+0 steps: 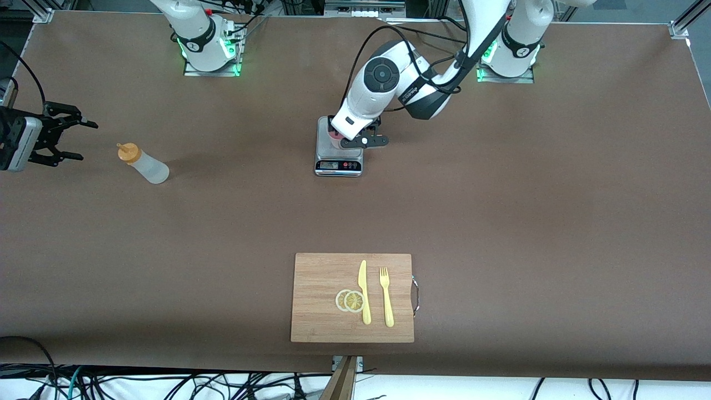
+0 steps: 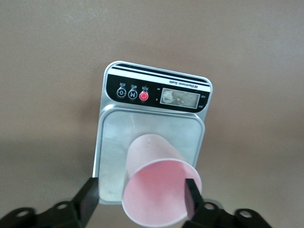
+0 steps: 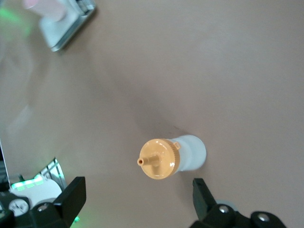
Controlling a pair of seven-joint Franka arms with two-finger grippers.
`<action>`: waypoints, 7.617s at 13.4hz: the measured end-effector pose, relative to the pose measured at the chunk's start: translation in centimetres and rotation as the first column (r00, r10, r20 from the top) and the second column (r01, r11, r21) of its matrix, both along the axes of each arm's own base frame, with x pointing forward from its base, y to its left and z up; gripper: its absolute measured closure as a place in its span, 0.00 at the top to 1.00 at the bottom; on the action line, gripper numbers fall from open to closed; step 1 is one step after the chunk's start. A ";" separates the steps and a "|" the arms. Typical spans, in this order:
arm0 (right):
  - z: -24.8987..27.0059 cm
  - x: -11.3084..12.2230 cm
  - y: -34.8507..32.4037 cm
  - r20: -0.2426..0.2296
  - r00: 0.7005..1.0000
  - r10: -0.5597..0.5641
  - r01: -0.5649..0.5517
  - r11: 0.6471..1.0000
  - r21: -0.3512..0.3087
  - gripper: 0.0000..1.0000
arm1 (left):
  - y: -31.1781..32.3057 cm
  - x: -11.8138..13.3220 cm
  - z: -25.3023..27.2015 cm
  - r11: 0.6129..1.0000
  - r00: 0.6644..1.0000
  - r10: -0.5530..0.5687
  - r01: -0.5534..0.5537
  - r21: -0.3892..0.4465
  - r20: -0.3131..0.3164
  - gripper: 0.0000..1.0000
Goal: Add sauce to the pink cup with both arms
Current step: 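Release the cup on the scale while the right gripper grasps the bottle, then lift the orange-capped bottle with the right gripper toward the scale, then tilt the bottle nozzle over the pink cup with the right gripper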
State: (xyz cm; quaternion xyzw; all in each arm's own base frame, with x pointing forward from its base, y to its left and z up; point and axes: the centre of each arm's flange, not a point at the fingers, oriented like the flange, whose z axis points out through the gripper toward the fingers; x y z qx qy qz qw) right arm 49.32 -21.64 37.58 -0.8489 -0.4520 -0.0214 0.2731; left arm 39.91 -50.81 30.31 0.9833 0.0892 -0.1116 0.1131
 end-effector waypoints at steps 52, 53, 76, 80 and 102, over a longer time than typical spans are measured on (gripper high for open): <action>-21.8 5.5 3.8 0.253 0.932 0.259 -0.362 0.655 0.663 0.24 | 47.6 19.4 28.1 0.977 0.981 -0.173 0.161 0.137 0.083 1.00; -19.8 6.6 5.3 0.220 0.931 0.290 -0.362 0.677 0.641 0.24 | 47.6 19.4 28.1 0.977 0.981 -0.173 0.161 0.137 0.083 1.00; -2.4 2.6 54.9 -0.243 0.723 0.647 -0.690 0.650 -0.320 0.22 | 47.6 19.4 27.9 0.977 0.981 -0.174 0.162 0.136 0.080 1.00; -3.1 0.0 57.9 -0.274 0.723 0.634 -0.684 0.604 -0.408 0.22 | 47.6 19.4 27.9 0.977 0.981 -0.174 0.162 0.136 0.080 1.00; -7.6 -6.5 63.9 -0.339 0.717 0.608 -0.666 0.455 -0.591 0.22 | 47.6 19.6 27.6 0.977 0.982 -0.175 0.163 0.136 0.075 1.00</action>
